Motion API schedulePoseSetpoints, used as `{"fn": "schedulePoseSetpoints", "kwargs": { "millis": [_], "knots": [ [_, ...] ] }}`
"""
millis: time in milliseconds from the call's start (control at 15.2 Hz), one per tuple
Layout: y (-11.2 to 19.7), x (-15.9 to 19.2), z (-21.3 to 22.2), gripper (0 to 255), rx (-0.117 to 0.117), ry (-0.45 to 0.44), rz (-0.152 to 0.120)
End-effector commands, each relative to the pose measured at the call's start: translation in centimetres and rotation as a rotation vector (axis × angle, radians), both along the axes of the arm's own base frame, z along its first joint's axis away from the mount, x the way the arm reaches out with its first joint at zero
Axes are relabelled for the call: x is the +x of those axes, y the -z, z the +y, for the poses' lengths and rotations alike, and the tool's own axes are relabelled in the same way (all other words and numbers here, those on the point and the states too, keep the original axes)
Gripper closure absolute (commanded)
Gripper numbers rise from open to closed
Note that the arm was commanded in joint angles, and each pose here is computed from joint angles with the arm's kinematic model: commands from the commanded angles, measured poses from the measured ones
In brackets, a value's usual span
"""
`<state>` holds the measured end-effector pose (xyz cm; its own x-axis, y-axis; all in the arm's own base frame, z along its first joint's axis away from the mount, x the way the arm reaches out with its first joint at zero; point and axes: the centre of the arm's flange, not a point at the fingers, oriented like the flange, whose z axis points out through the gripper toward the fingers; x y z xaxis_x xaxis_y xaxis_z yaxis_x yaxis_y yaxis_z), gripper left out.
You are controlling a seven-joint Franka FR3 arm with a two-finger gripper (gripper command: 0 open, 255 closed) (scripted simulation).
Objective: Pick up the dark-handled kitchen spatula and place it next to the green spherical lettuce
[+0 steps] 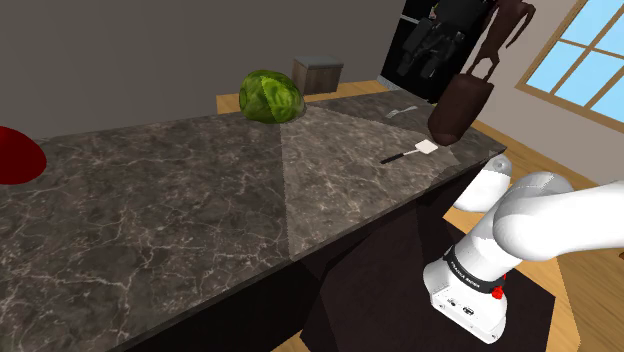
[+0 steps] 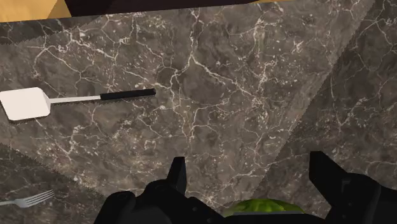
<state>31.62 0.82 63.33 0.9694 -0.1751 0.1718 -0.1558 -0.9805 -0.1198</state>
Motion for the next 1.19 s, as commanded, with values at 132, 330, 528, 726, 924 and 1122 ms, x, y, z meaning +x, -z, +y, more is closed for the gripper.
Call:
{"fn": "schedulePoseSetpoints", "kwargs": {
  "millis": [132,330,528,726,924,1122],
  "knots": [
    [1.9,-1.1,-1.4,0,-0.012,-0.109,0.001],
    [4.8,-2.4,-3.7,0,-0.031,-0.271,0.003],
    [7.6,-3.3,-6.3,0,-0.049,-0.434,0.006],
    [10.3,-3.8,-9.0,0,-0.068,-0.597,0.008],
    [13.0,-3.9,-11.8,0,-0.086,-0.760,0.010],
    [15.6,-3.5,-14.7,0,-0.105,-0.922,0.012]
  ]
}}
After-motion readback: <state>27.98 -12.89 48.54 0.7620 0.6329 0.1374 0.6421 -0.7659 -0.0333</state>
